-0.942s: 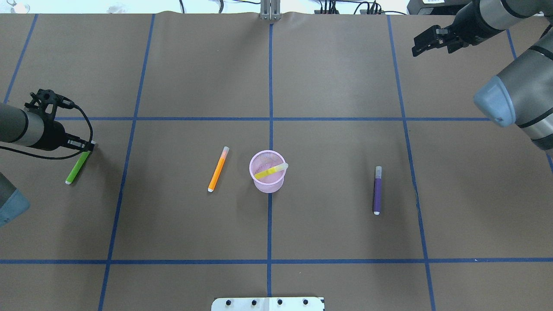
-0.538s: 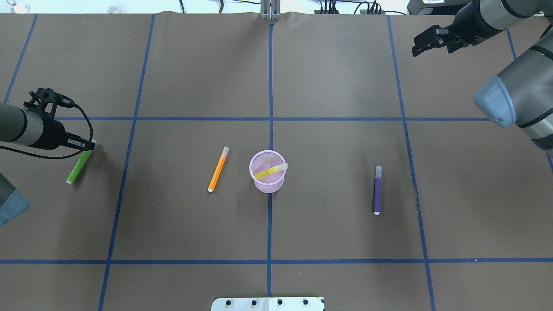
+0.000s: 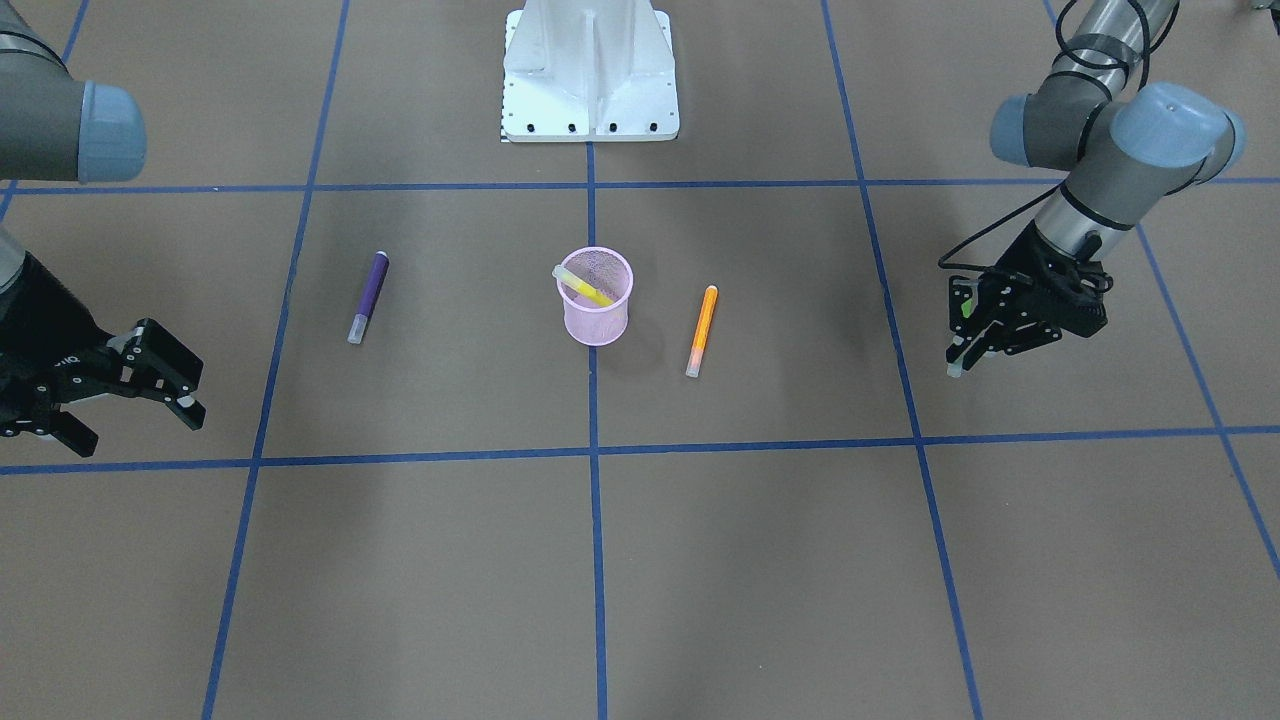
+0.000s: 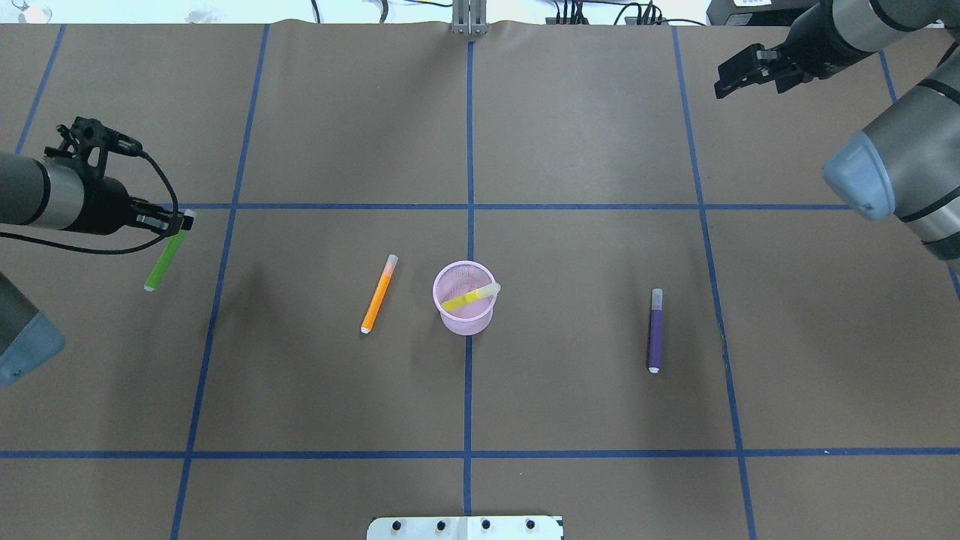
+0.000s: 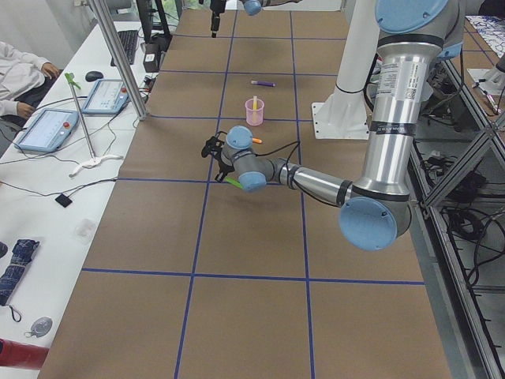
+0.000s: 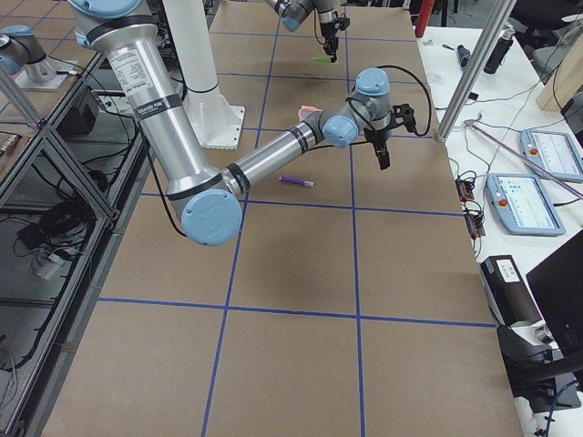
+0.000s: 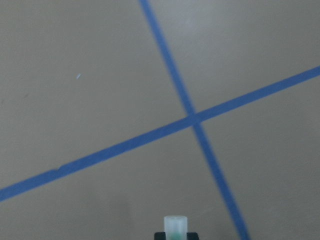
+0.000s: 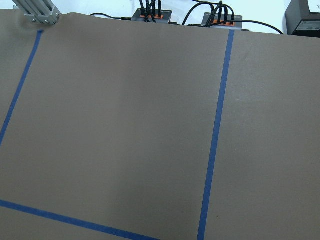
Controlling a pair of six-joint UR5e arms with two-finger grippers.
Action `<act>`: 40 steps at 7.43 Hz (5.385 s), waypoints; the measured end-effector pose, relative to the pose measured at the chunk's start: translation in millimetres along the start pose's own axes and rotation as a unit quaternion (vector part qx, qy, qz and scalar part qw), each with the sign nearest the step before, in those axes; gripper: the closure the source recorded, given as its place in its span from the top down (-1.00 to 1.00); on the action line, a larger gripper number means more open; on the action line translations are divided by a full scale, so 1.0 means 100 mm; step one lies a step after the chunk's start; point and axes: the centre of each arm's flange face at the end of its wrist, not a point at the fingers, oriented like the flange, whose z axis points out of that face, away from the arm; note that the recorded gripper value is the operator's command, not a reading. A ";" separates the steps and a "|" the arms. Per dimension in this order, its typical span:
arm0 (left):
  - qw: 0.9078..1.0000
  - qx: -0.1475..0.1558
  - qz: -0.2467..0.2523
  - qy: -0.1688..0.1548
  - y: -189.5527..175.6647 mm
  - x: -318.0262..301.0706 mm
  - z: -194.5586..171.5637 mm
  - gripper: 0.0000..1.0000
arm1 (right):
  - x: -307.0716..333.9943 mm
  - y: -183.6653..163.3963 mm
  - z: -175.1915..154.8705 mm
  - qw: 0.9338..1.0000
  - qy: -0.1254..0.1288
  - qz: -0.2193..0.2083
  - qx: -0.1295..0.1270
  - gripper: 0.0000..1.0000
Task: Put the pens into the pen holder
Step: 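Grasp the green pen with the left gripper, then carry the green pen with the left gripper over the cup and release, then raise the left arm away while the right gripper reaches to the purple pen, then grasp the purple pen with the right gripper and lift it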
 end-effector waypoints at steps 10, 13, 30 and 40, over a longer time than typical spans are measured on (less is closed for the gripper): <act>0.916 0.347 0.069 0.189 -0.40 3.38 0.20 -1.00 | -0.03 -0.05 -0.04 1.000 0.002 -0.002 0.008 1.00; 0.915 0.358 0.082 0.168 -0.31 3.33 0.56 -0.77 | -0.03 -0.06 -0.04 1.000 0.002 -0.003 0.008 1.00; 0.997 -0.055 0.031 -0.035 -1.33 2.06 -0.58 0.98 | -0.90 1.35 0.54 0.991 0.036 0.129 0.007 0.95; 0.997 -0.058 0.012 -0.038 -1.41 1.97 -0.79 0.98 | -1.36 2.73 1.57 0.983 0.115 0.146 -0.012 -0.85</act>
